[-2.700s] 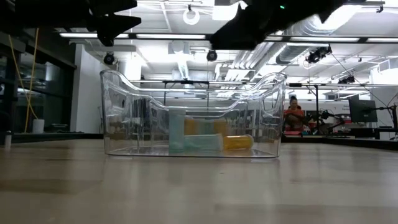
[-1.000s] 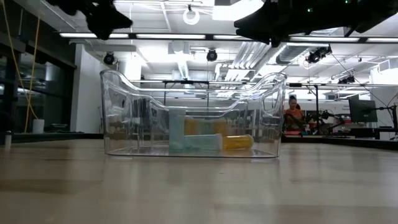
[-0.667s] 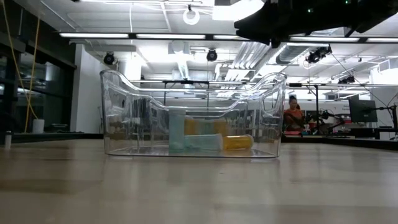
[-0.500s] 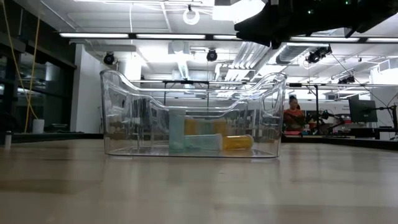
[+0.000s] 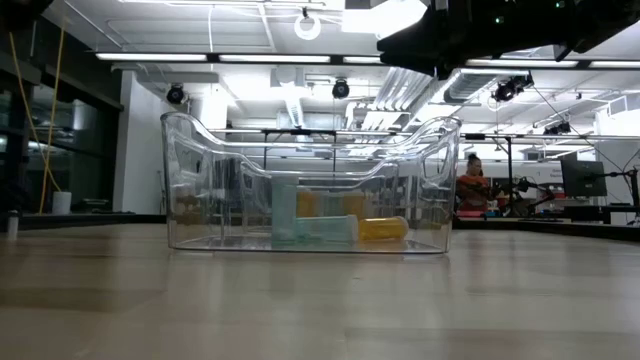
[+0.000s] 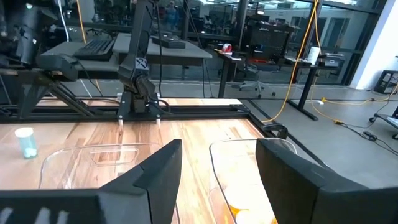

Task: Pick and place medicine bottles into bin by pill shape (circle, oval)
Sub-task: Put the blue tablet bottle into the bottom transparent bin

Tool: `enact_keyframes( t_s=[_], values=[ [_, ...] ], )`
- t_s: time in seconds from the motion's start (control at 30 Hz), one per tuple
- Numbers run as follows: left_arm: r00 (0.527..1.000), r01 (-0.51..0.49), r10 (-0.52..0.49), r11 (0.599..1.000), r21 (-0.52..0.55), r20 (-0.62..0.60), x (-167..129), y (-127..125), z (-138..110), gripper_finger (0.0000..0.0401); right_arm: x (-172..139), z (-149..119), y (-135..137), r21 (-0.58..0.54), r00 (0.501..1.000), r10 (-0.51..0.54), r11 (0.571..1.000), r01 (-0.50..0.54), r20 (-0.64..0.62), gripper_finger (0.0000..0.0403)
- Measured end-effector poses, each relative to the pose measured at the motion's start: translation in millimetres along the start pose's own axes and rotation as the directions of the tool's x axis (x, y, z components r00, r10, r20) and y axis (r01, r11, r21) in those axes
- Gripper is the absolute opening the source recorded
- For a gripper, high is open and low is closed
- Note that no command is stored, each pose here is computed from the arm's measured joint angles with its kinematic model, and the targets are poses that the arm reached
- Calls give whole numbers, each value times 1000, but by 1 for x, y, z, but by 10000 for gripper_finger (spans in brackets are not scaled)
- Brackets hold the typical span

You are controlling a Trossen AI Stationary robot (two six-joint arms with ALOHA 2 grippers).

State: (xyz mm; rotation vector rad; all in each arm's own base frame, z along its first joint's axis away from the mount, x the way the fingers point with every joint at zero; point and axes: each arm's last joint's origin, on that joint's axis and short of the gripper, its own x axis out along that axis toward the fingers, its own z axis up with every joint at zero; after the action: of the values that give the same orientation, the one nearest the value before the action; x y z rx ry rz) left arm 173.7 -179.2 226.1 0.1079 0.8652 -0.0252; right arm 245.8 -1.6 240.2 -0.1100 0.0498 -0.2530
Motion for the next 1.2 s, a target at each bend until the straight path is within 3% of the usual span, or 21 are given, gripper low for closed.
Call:
enact_keyframes(
  t_s=[0.17, 0.3, 0.47, 0.73, 0.87, 1.2],
  values=[
    [984, 64, -80, 992, -105, -157, 15, -12, -13, 256, 0, 0, 0, 17, 1000, 0, 1000, 0, -5, 197],
    [955, 23, -70, 987, -162, -290, 23, -16, -26, 256, 0, 0, 0, 17, 1000, 0, 1000, 0, -5, 197],
    [949, -34, 0, 994, -104, -314, 26, -20, -35, 256, 0, 0, 0, 17, 1000, 0, 1000, 0, -5, 197],
    [937, -11, -37, 991, -134, -348, 25, -22, -37, 251, 0, -1, 0, 17, 1000, 0, 1000, 0, -6, 197],
    [936, -10, -38, 991, -134, -349, 25, -22, -37, 227, 0, -1, 0, 16, 1000, 0, 1000, 0, -8, 197],
    [925, 21, -67, 992, -125, -375, 25, -23, -38, 126, 0, -1, 0, 15, 1000, 1, 1000, 0, -13, 197]
  ],
)
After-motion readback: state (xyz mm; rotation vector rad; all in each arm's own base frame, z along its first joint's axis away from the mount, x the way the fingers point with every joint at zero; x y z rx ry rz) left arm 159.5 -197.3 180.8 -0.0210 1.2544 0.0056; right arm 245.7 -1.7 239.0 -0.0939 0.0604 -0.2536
